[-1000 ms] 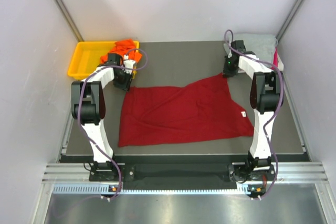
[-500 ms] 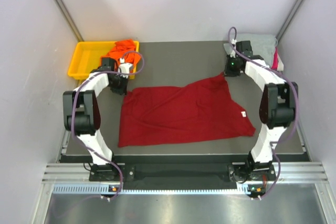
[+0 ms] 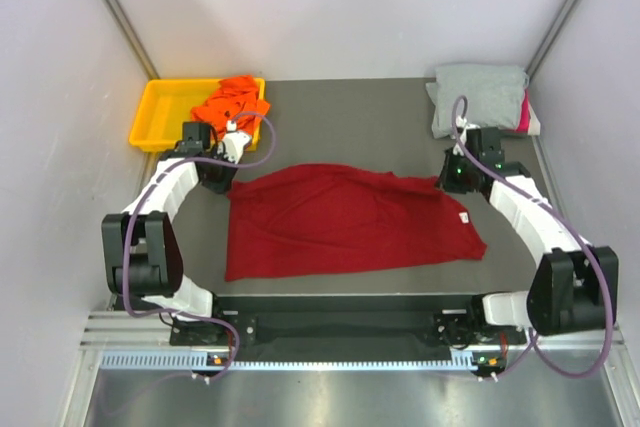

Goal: Fold and stack the t-shirts
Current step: Fold the tshirt

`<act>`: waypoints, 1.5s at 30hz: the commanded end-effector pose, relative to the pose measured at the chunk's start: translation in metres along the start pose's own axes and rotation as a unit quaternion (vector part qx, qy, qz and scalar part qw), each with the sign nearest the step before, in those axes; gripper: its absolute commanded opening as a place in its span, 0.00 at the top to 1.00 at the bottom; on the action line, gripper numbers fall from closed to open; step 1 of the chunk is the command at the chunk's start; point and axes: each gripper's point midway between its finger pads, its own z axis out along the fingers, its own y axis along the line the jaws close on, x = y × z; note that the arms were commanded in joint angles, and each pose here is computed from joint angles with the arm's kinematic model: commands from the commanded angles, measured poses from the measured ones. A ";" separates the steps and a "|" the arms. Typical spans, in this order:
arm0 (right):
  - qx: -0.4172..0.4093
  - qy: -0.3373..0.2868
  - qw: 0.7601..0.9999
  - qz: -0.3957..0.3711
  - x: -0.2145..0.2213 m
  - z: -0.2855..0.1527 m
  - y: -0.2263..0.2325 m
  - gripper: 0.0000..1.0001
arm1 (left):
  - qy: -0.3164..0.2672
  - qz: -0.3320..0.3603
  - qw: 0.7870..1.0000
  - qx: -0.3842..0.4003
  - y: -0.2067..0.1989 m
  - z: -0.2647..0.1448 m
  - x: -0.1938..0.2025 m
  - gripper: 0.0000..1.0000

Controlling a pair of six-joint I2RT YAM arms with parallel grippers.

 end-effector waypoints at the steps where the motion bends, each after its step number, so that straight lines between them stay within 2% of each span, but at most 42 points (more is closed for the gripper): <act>1: 0.039 0.008 0.999 0.007 0.021 -0.019 -0.015 1.00 | 0.019 0.037 0.999 -0.017 0.004 -0.013 0.016 1.00; 5: 0.050 0.018 0.998 0.027 0.056 -0.027 -0.026 1.00 | 0.044 0.050 0.998 0.000 -0.005 -0.009 0.040 1.00; 7: 0.046 0.039 0.997 0.047 0.079 -0.019 -0.029 1.00 | 0.055 0.055 0.997 0.015 -0.012 -0.002 0.053 1.00; 10: 0.042 0.053 0.996 0.059 0.091 -0.007 -0.031 1.00 | 0.057 0.058 0.997 0.004 -0.007 0.001 0.053 1.00; 13: 0.084 0.061 0.992 0.076 0.092 -0.006 -0.054 1.00 | 0.047 0.073 0.996 -0.026 0.006 -0.003 0.043 1.00; 19: 0.079 0.069 0.987 0.121 0.093 -0.015 -0.061 1.00 | 0.040 0.102 0.992 -0.066 0.026 -0.010 0.030 1.00; 27: 0.102 0.083 0.980 0.153 0.104 -0.006 -0.075 1.00 | 0.058 0.119 0.990 -0.040 0.016 -0.005 0.047 1.00; 28: 0.110 0.079 0.977 0.164 0.105 -0.006 -0.082 0.98 | 0.059 0.131 0.989 -0.031 0.014 -0.006 0.047 0.95; 29: 0.114 0.075 0.976 0.170 0.104 -0.007 -0.085 0.93 | 0.074 0.134 0.988 -0.006 0.004 -0.011 0.057 0.85; 30: 0.115 0.075 0.975 0.173 0.104 -0.007 -0.087 0.73 | 0.062 0.140 0.988 0.026 -0.007 -0.014 0.055 0.75; 31: 0.117 0.069 0.975 0.177 0.100 -0.009 -0.089 0.65 | 0.057 0.158 0.985 0.047 -0.010 -0.022 0.052 0.57; 32: 0.117 0.062 0.975 0.178 0.097 -0.013 -0.089 0.56 | 0.072 0.157 0.981 0.089 -0.026 -0.037 0.063 0.53; 33: 0.118 0.054 0.975 0.178 0.092 -0.016 -0.089 0.55 | 0.050 0.157 0.977 0.138 -0.043 -0.047 0.058 0.45; 35: 0.123 0.010 0.977 0.172 0.068 -0.030 -0.086 0.53 | 0.018 0.186 0.968 0.165 -0.041 -0.068 0.043 0.39; 37: 0.120 -0.047 0.981 0.146 0.036 -0.047 -0.072 0.52 | -0.006 0.168 0.971 0.169 -0.043 -0.072 0.029 0.35; 38: 0.110 -0.063 0.983 0.132 0.025 -0.051 -0.062 0.51 | -0.041 0.170 0.975 0.136 -0.029 -0.061 0.009 0.33; 40: 0.067 -0.079 0.992 0.069 0.010 -0.050 -0.018 0.51 | -0.037 0.123 0.985 0.113 -0.022 -0.043 0.005 0.34; 41: 0.019 -0.087 0.996 0.020 0.004 -0.046 0.016 0.55 | -0.035 0.105 0.991 0.069 -0.009 -0.030 -0.003 0.36; 42: -0.015 -0.080 0.997 -0.003 0.005 -0.040 0.036 0.58 | -0.039 0.100 0.992 0.068 -0.009 -0.022 -0.008 0.37; 44: -0.081 -0.038 0.995 -0.034 0.016 -0.018 0.075 0.69 | -0.008 0.082 0.995 0.064 -0.003 -0.002 -0.002 0.38; 45: -0.112 -0.032 0.991 -0.059 0.014 -0.016 0.102 0.71 | 0.000 0.065 0.996 0.068 -0.005 0.001 -0.007 0.41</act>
